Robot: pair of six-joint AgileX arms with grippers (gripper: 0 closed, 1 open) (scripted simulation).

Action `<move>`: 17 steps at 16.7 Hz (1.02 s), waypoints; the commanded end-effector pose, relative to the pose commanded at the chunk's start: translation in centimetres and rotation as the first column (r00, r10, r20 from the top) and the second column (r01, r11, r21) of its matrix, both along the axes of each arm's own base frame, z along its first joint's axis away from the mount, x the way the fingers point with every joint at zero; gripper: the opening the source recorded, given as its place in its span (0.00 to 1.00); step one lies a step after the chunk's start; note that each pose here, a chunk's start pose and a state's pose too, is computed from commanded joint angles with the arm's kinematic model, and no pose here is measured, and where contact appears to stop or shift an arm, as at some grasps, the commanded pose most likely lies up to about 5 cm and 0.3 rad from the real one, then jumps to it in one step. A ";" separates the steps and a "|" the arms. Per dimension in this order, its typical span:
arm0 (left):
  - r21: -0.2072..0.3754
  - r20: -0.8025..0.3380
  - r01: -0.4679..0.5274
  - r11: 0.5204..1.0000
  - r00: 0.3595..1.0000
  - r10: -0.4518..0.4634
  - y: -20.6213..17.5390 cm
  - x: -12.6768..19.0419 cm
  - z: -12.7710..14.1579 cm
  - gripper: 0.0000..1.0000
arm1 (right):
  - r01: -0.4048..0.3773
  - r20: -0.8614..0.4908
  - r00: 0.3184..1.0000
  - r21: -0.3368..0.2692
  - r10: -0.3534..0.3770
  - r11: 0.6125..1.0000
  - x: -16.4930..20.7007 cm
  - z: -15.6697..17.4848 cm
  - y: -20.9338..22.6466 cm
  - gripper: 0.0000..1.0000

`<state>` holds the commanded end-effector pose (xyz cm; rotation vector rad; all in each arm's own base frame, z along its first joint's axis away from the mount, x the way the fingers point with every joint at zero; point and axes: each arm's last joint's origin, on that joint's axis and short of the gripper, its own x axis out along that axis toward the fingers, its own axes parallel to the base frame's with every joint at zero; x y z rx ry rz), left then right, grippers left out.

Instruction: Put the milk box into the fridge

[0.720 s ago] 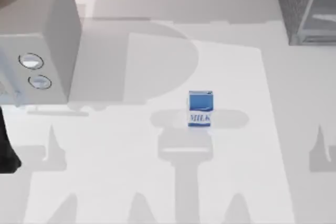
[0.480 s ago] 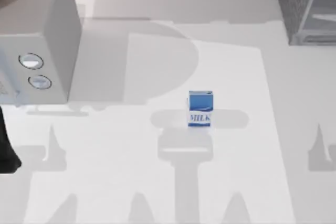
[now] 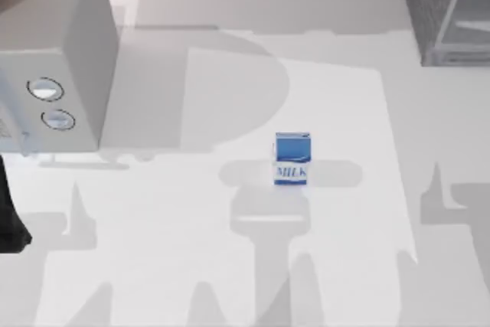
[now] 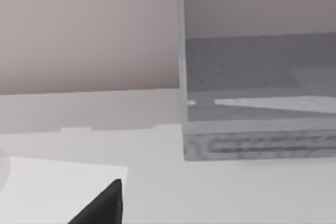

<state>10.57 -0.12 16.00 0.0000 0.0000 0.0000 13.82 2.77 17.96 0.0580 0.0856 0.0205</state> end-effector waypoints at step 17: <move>0.000 0.000 0.000 1.000 1.000 0.000 0.0 0.0 0.0 1.00 | -0.005 -0.009 1.000 -0.060 0.005 0.998 7.8 -9.8 20.2 1.00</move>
